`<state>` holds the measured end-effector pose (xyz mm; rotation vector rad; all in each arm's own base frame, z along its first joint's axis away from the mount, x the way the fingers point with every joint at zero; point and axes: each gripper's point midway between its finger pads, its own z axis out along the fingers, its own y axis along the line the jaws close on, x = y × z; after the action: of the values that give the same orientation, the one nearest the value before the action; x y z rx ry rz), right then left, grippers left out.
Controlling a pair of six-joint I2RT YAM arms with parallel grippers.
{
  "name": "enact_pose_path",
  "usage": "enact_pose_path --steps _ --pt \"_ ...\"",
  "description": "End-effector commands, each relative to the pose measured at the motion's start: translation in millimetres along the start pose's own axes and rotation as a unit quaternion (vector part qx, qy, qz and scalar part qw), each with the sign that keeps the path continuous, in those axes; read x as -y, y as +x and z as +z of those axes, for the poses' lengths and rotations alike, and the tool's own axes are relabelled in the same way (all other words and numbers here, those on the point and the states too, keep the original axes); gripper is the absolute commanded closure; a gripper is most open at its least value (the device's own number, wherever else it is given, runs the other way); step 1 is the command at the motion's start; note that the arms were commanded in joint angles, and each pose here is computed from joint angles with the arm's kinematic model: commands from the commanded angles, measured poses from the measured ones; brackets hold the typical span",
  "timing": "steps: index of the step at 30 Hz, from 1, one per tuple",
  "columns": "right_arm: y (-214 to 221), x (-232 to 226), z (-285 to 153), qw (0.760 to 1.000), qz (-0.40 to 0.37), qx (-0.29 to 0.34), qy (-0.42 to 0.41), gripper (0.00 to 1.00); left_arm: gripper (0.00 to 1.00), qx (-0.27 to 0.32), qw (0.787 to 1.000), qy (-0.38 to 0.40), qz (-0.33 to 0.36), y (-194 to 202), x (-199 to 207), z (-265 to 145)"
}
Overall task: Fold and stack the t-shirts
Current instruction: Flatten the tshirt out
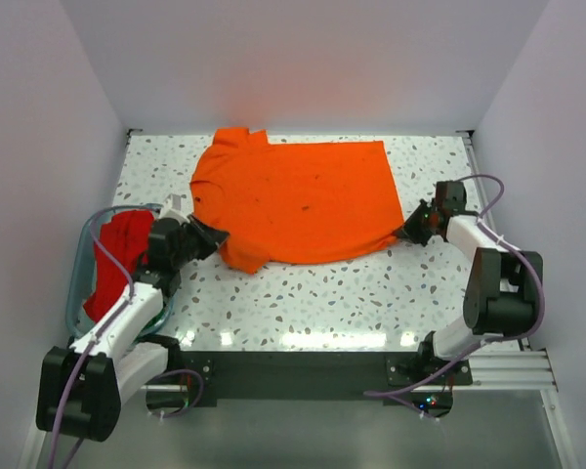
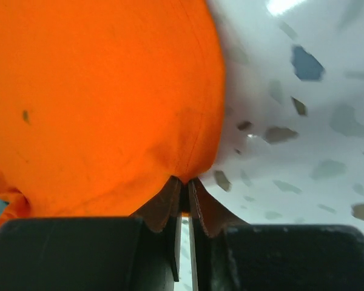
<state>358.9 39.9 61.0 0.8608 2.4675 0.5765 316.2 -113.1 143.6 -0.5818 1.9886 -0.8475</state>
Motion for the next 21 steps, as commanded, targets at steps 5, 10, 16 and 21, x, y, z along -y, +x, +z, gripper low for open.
enact_pose_path --steps 5,10,16,21 --pt "18 52 -41 0.997 -0.029 0.051 0.046 0.47 0.47 -0.013 0.997 -0.064 -0.030 55 -46 -34" --pt "24 57 -62 0.995 -0.037 0.079 0.052 0.36 0.44 0.004 0.994 -0.107 -0.039 53 -60 -55" --pt "31 57 -64 0.996 -0.033 0.076 0.044 0.36 0.47 0.013 0.984 -0.176 -0.029 50 -85 -52" --pt "50 24 -64 0.994 -0.083 0.072 0.013 0.41 0.49 0.012 0.979 -0.201 -0.014 52 -93 -43"
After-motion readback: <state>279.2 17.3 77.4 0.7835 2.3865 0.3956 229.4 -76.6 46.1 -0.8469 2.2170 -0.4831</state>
